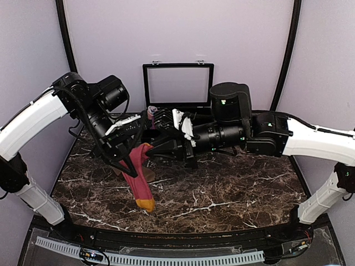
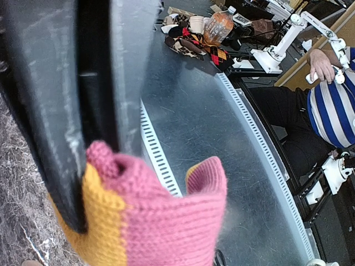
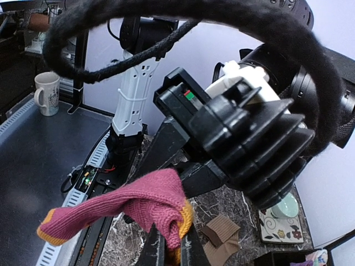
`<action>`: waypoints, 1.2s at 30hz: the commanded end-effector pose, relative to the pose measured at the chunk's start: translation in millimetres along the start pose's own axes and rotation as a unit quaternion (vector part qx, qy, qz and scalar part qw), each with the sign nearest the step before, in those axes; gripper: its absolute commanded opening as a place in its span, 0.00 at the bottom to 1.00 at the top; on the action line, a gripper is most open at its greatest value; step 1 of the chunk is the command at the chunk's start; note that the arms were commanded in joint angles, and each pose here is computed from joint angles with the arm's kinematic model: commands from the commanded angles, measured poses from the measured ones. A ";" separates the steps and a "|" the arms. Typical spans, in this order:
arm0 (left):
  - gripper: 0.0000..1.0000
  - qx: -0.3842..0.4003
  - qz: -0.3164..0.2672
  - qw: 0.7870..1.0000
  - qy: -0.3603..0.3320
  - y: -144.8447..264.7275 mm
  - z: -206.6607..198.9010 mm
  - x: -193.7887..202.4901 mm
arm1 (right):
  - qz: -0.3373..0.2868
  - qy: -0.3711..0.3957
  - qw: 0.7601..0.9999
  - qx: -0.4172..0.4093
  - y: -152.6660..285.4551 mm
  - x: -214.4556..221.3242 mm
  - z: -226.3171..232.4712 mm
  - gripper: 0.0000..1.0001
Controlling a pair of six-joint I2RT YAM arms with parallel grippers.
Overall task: Roll the socks
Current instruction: Roll the sock.
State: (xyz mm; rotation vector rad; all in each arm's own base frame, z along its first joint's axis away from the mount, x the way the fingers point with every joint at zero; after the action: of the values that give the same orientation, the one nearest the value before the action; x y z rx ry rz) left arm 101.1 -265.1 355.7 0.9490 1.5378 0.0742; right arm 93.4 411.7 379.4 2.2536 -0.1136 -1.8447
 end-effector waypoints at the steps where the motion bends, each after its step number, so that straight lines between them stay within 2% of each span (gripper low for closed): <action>1: 0.00 -0.004 0.000 1.000 -0.010 4.6 -5.1 -5.2 | -0.012 -0.003 1.000 0.024 1.6 -14.1 -5.0 0.00; 5: 0.00 -0.050 0.038 0.998 -0.021 6.5 8.5 0.3 | -0.007 -0.021 0.998 0.051 0.8 -13.1 -11.3 0.00; 8: 0.00 -0.163 0.101 0.981 -0.036 15.2 37.5 12.1 | -0.002 -0.060 0.995 0.083 -0.7 -10.1 -20.4 0.00; 11: 0.00 -0.281 0.132 0.948 -0.072 29.7 61.3 16.6 | -0.009 -0.106 0.988 0.108 -3.8 -9.0 -27.7 0.00; 18: 0.00 -0.450 0.175 0.860 -0.165 52.3 83.3 13.9 | -0.039 -0.237 0.952 0.188 -17.7 4.0 -52.6 0.00; 25: 0.00 -0.525 0.196 0.796 -0.229 61.9 83.0 14.9 | -0.169 -0.363 0.886 0.232 -5.0 9.6 -68.0 0.00; 29: 0.00 -0.575 0.202 0.742 -0.280 72.5 78.1 10.7 | -0.192 -0.433 0.851 0.227 -5.4 15.1 -78.2 0.00; 36: 0.00 -0.608 0.230 0.670 -0.359 67.5 74.1 13.6 | -0.225 -0.520 0.802 0.192 -15.9 12.4 -86.9 0.00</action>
State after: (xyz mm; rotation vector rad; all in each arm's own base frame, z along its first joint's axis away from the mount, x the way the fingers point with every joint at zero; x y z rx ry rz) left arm 197.2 -248.2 345.5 0.2599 0.4240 0.8516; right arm 172.8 429.1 357.2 1.4381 -0.3854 -3.1931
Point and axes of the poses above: each gripper's point midway between its finger pads, its own y axis back along the fingers, its own z axis along the line the jaws close on, x = y × z, the point moved 5 cm from there along y, back along the fingers, and after that the axes turned 8 degrees about -y, right-handed, at the moved point
